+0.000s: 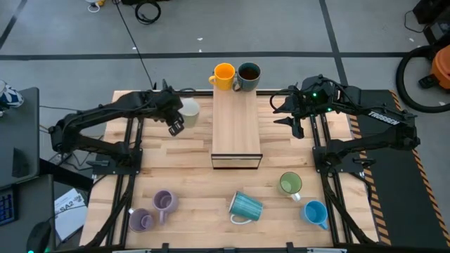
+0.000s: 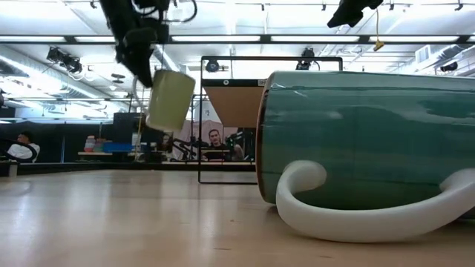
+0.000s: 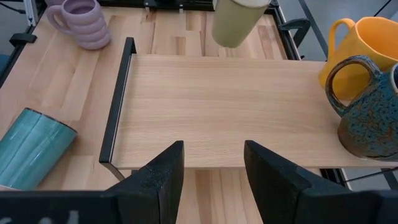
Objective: Place coffee mugs
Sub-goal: Put the left light green mug on the shelf, then put the light green mug on the shelf
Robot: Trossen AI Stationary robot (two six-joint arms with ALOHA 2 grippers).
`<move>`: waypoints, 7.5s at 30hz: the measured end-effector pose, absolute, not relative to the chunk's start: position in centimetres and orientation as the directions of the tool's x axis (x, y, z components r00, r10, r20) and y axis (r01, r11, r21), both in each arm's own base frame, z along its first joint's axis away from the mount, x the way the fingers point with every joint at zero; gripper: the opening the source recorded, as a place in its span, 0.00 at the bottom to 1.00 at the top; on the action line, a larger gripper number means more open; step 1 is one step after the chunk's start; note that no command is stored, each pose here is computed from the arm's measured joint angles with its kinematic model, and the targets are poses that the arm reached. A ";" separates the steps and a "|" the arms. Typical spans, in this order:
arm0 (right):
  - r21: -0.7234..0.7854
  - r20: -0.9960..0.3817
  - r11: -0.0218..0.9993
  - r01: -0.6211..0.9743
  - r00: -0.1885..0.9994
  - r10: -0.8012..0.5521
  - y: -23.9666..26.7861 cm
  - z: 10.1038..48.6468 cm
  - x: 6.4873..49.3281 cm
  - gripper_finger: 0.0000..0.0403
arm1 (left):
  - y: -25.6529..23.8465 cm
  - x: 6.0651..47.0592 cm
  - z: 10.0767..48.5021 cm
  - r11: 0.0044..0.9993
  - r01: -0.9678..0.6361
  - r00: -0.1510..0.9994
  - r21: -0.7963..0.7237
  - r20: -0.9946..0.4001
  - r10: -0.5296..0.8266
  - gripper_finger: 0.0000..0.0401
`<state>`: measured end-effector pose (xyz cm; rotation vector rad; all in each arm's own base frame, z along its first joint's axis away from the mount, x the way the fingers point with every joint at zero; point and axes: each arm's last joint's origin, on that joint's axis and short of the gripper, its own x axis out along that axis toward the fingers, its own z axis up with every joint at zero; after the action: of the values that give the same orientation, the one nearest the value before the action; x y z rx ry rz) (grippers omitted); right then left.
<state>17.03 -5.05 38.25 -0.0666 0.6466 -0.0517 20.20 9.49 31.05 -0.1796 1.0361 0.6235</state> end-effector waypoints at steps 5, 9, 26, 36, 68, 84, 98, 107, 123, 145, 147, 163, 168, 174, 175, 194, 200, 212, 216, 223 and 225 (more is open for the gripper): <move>-0.078 -0.600 0.997 0.027 0.797 -0.068 -5.1 38.2 17.0 0.43 | 9.6 20.4 33.9 0.820 -0.555 0.429 0.144 -0.795 0.429 0.16; -0.078 -0.600 0.997 0.027 0.797 -0.068 -5.1 38.2 17.0 0.43 | 9.7 20.7 35.7 0.819 -0.558 0.487 0.134 -0.746 0.454 0.16; -0.078 -0.600 0.997 0.027 0.797 -0.069 -5.1 38.2 17.1 0.43 | 11.3 24.4 36.6 0.869 -0.474 0.686 0.144 -0.558 0.467 0.16; -0.076 -0.611 0.997 0.025 0.789 -0.066 -5.2 38.0 17.5 0.43 | 13.5 26.9 33.9 0.868 -0.471 0.646 0.160 -0.607 0.463 0.16; -0.076 -0.613 0.997 0.024 0.788 -0.066 -5.2 38.0 17.5 0.43 | 16.1 29.8 31.0 0.867 -0.479 0.650 0.139 -0.608 0.456 0.18; -0.076 -0.613 0.997 0.024 0.788 -0.066 -5.2 38.0 17.5 0.43 | 16.1 29.8 31.1 0.863 -0.485 0.651 0.144 -0.600 0.466 0.23; -0.076 -0.613 0.997 0.024 0.787 -0.066 -5.2 38.0 17.5 0.43 | 16.1 29.8 31.0 0.862 -0.486 0.648 0.146 -0.602 0.467 0.44; -0.076 -0.613 0.997 0.024 0.788 -0.066 -5.2 38.0 17.5 0.43 | 16.1 29.7 31.1 0.862 -0.486 0.646 0.145 -0.604 0.466 0.52; -0.030 -0.605 0.999 -0.016 0.796 -0.005 -5.0 38.0 17.5 0.43 | 13.2 25.5 34.8 0.870 -0.479 0.655 0.119 -0.611 0.444 0.52; 0.233 -0.696 0.956 -0.180 0.656 0.293 1.1 35.1 18.1 0.43 | 2.5 20.5 28.9 0.954 -0.289 0.780 -0.085 -0.598 0.183 0.52; 0.248 -0.727 0.954 -0.169 0.619 0.299 1.7 33.9 18.1 0.43 | 2.1 20.6 28.2 0.955 -0.278 0.792 -0.103 -0.587 0.167 0.52; 0.295 -0.877 0.955 -0.022 0.391 0.280 4.8 26.4 16.9 0.43 | 1.0 21.1 28.2 0.962 -0.234 0.838 -0.137 -0.531 0.129 0.52; 0.296 -0.896 0.955 0.022 0.354 0.270 5.1 25.1 16.6 0.43 | 1.0 21.1 28.2 0.963 -0.234 0.838 -0.137 -0.531 0.128 0.52; 0.262 -0.915 0.963 0.066 0.335 0.226 5.2 24.0 16.3 0.43 | 1.0 21.1 28.2 0.962 -0.234 0.838 -0.137 -0.531 0.129 0.52; 0.261 -0.916 0.963 0.065 0.332 0.226 5.2 23.8 16.2 0.43 | 1.0 21.1 28.2 0.962 -0.234 0.838 -0.137 -0.531 0.129 0.52; 0.249 -0.929 0.964 0.095 0.306 0.209 5.2 22.0 16.2 0.43 | 1.0 21.1 28.2 0.962 -0.235 0.837 -0.137 -0.532 0.129 0.52; 0.251 -0.921 0.964 0.090 0.327 0.210 5.2 21.1 16.3 0.43 | 1.0 21.1 28.2 0.963 -0.234 0.837 -0.136 -0.531 0.129 0.52; 0.244 -0.921 0.964 0.103 0.337 0.197 5.1 19.8 16.2 0.41 | 1.0 21.1 28.2 0.963 -0.234 0.837 -0.135 -0.532 0.129 0.52; 0.228 -0.922 0.968 0.109 0.345 0.178 5.0 19.8 16.2 0.37 | 1.0 21.1 28.2 0.963 -0.234 0.837 -0.135 -0.532 0.129 0.52; 0.226 -0.922 0.968 0.110 0.346 0.176 5.0 19.8 16.2 0.26 | 1.0 21.1 28.2 0.963 -0.234 0.837 -0.135 -0.532 0.129 0.52; 0.226 -0.922 0.968 0.110 0.346 0.176 5.0 19.8 16.2 0.22 | 1.0 21.1 28.2 0.963 -0.234 0.837 -0.135 -0.532 0.129 0.52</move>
<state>16.20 5.02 19.76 0.2674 1.2213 0.0439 21.11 1.03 28.23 -0.1984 0.5469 0.1937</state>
